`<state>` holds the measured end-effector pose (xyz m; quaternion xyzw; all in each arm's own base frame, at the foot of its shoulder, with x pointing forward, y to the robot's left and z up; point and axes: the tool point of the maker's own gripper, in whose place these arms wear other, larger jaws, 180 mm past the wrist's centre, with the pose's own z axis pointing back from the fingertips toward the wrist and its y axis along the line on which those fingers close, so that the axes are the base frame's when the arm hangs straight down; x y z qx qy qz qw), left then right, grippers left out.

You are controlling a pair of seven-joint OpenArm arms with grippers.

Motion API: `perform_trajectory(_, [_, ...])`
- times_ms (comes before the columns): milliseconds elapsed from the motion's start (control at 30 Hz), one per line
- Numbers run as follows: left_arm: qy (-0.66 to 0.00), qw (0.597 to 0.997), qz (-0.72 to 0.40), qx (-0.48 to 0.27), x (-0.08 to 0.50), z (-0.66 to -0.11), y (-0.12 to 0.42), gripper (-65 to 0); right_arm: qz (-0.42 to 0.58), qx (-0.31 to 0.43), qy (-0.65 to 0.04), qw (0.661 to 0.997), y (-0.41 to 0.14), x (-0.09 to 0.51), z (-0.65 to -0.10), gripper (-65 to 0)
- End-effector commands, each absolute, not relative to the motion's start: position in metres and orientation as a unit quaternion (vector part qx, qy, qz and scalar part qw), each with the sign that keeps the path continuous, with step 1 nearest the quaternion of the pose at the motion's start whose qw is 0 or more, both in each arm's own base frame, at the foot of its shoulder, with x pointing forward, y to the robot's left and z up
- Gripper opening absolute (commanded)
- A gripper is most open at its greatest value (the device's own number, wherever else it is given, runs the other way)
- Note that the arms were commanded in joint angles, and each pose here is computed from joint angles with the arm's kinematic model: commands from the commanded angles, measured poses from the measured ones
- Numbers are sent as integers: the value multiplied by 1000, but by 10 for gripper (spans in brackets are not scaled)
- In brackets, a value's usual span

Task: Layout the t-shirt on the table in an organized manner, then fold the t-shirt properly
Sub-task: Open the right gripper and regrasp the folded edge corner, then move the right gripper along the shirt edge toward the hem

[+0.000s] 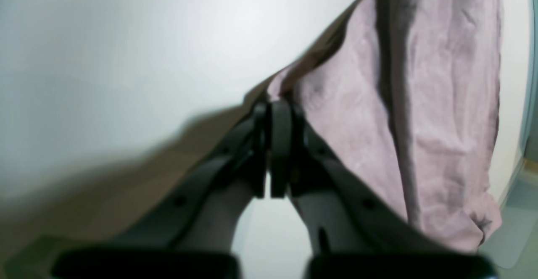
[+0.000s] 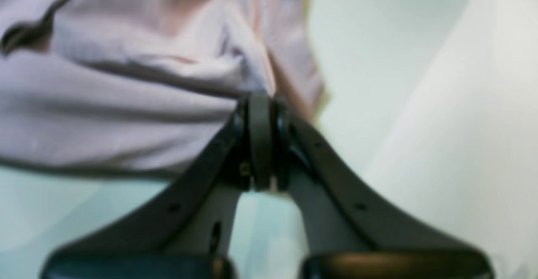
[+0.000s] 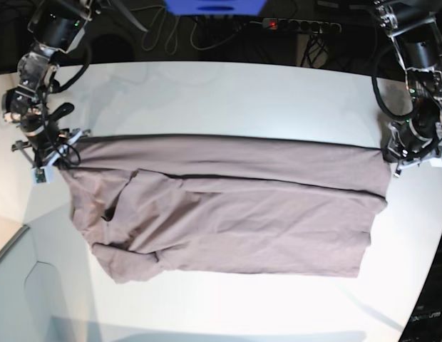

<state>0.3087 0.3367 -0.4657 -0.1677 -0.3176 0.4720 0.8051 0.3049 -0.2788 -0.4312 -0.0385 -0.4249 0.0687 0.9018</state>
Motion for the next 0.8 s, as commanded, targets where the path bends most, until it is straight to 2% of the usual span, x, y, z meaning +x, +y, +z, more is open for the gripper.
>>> perform_trajectory(0, [-342,798,468,-165,320,-449,350,-650,67,-47,-453,888,-286,319,-413,-650])
perform_trajectory(200, [-341,798,468,-166,320,-449,349,-650,66,-47,-470,879,-284,338,-400,-650])
perform_trajectory(367, [-337,800,469,-161,313,-454,350,-650,60,-33,-452,889,-282,333,-417,-650])
perform_trajectory(567, [-338,800,470,-161,313,-454,349,-650,53,-28,-439,897,-289,329,-428,-516])
perform_trajectory(767, [-337,800,470,-160,312,-454,350,-650,70,-61,-476,875,-296,343,-390,-390])
